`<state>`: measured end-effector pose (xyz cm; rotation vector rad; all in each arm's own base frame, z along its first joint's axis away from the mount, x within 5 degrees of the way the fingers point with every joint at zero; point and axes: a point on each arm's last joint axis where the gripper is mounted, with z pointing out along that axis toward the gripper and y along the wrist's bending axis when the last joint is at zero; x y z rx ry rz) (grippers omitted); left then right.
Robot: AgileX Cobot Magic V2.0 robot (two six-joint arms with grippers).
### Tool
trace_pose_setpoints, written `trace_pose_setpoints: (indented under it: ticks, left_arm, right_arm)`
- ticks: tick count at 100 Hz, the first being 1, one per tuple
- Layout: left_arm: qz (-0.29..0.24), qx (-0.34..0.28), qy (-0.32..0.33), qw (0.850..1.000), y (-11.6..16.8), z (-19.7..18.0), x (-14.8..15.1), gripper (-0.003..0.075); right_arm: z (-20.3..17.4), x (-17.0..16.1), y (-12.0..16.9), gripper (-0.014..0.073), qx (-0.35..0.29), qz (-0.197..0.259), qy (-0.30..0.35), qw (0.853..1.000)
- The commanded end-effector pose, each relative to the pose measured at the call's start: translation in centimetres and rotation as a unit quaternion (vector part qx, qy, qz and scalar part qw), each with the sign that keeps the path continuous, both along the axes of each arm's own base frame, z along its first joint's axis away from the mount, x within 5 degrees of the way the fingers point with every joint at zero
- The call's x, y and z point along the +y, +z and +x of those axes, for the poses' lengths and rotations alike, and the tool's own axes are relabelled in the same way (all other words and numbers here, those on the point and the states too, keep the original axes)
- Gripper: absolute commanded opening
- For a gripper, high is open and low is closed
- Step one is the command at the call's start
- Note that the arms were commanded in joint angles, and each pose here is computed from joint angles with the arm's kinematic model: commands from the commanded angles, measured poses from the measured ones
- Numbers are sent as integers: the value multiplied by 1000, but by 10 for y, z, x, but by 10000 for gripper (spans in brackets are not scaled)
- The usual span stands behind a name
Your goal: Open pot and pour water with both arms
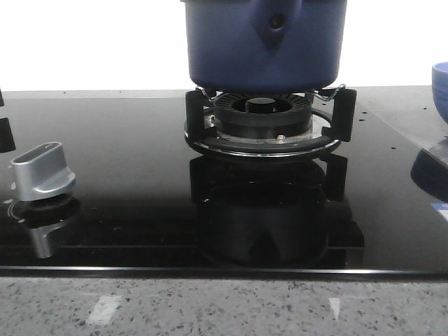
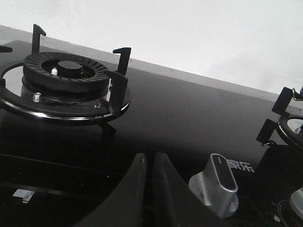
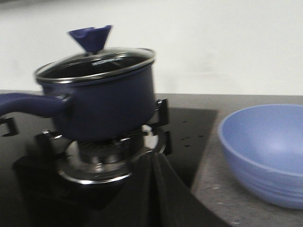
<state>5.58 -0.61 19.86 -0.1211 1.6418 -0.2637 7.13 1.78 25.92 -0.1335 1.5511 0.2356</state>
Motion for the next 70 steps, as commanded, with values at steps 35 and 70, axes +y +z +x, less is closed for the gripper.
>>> trace_pose_setpoints:
  ticks: [35,70]
  left_arm:
    - [-11,-34,2,999,-2,-1,0,-20]
    - [-11,-34,2,999,-2,-1,0,-20]
  right_arm:
    - [-7,-17,-47,-67,-54,0,-105,993]
    - [-16,-19,-64,-67,3,-23,-131,991]
